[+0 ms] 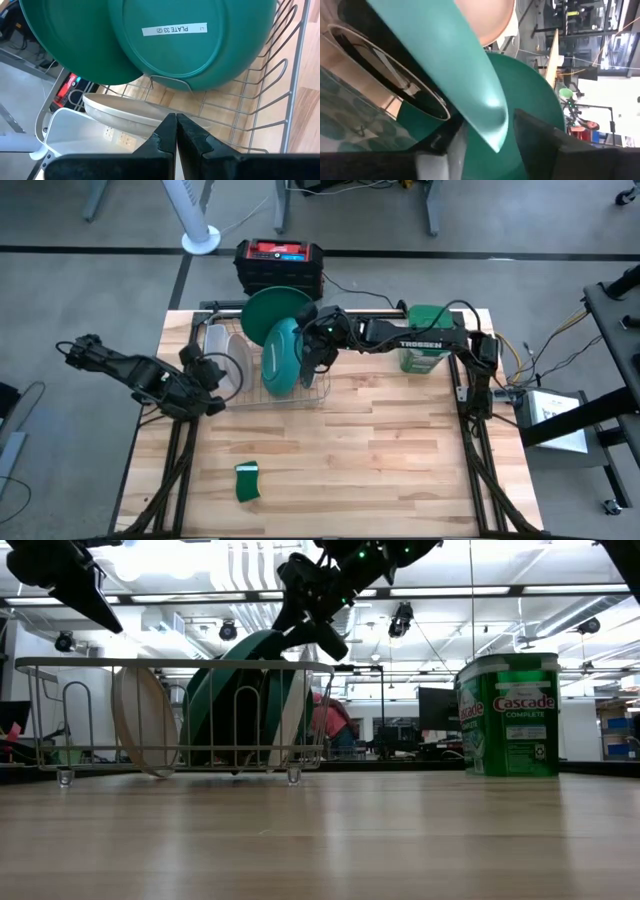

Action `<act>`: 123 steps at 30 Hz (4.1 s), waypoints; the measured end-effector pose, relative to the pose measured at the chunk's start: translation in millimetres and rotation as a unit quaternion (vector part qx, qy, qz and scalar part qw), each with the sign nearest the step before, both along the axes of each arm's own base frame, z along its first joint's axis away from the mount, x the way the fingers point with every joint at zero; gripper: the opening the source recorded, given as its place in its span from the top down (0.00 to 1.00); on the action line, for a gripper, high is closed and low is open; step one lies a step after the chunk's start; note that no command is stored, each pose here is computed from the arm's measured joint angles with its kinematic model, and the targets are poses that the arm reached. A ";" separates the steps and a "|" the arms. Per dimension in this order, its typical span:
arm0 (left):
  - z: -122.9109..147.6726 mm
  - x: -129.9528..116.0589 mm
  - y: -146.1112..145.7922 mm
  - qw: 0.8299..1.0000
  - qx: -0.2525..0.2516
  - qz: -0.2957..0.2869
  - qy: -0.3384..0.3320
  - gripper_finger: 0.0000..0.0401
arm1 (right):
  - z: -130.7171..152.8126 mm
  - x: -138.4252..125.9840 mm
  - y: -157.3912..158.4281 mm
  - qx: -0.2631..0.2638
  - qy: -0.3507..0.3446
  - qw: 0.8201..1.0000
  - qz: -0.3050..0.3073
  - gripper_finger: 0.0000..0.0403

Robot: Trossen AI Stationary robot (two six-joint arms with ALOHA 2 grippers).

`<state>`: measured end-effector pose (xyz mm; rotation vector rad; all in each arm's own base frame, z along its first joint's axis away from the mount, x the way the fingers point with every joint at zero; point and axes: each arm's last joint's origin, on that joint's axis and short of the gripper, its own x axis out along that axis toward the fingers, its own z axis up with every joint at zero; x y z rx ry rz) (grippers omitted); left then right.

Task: Sort dishes
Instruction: Put the light blue plate on the dish rack

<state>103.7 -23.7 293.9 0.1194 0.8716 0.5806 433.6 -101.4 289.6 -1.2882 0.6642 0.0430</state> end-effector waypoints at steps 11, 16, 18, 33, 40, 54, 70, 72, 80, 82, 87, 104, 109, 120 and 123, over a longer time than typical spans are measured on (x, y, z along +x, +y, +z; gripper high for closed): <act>-1.2 2.6 -1.1 1.000 0.004 -0.001 0.007 1.00 | 4.6 0.9 0.0 -0.014 -0.015 1.000 -0.005 0.97; -1.2 2.6 -1.1 1.000 0.004 -0.001 0.007 1.00 | 8.5 2.7 -0.4 -0.019 -0.037 0.999 -0.005 0.99; -1.2 2.5 -1.1 1.000 0.004 -0.001 0.007 1.00 | 10.5 3.0 -0.4 -0.022 -0.045 0.999 -0.005 0.99; -1.2 2.5 -1.1 1.000 0.004 -0.001 0.007 1.00 | 30.9 3.8 1.9 -0.025 -0.121 0.992 0.035 1.00; -1.1 2.6 -1.1 1.000 0.004 -0.001 0.006 1.00 | 40.2 6.4 5.8 -0.076 -0.153 0.981 0.092 1.00; -0.7 3.1 -0.9 1.000 0.010 0.002 0.001 1.00 | 45.5 0.6 -1.6 -0.019 -0.196 0.925 0.324 1.00; -0.3 3.9 -1.1 1.000 0.011 0.003 -0.005 1.00 | 7.4 9.2 -5.8 0.015 -0.136 0.916 0.376 1.00; -0.2 3.9 -1.1 1.000 0.011 0.003 -0.006 1.00 | 7.2 9.1 -6.0 0.018 -0.136 0.917 0.375 1.00; -0.1 4.1 -1.2 1.000 0.010 0.003 -0.007 1.00 | 6.9 9.0 -6.0 0.019 -0.134 0.917 0.375 0.92; -0.1 4.1 -1.2 1.000 0.011 0.003 -0.007 1.00 | 6.6 8.9 -5.5 0.005 -0.133 0.914 0.382 0.91; -0.1 4.2 -1.2 1.000 0.011 0.004 -0.008 1.00 | 9.3 9.6 -5.9 -0.013 -0.145 0.913 0.381 0.96; 13.0 2.9 3.0 0.993 0.062 0.046 -0.084 1.00 | 61.4 -5.2 1.2 -0.086 -0.235 0.888 0.384 1.00; 38.9 0.1 3.5 0.984 0.009 0.034 -0.174 0.93 | 89.5 -22.1 9.3 -0.105 -0.260 0.878 0.387 1.00; 70.3 4.1 -1.6 0.956 -0.004 -0.110 -0.270 0.51 | 125.8 -56.0 54.9 -0.132 -0.251 0.841 0.460 1.00; 71.3 13.7 -9.4 0.946 -0.027 -0.185 -0.265 0.40 | 124.9 -56.2 67.7 -0.145 -0.244 0.834 0.474 1.00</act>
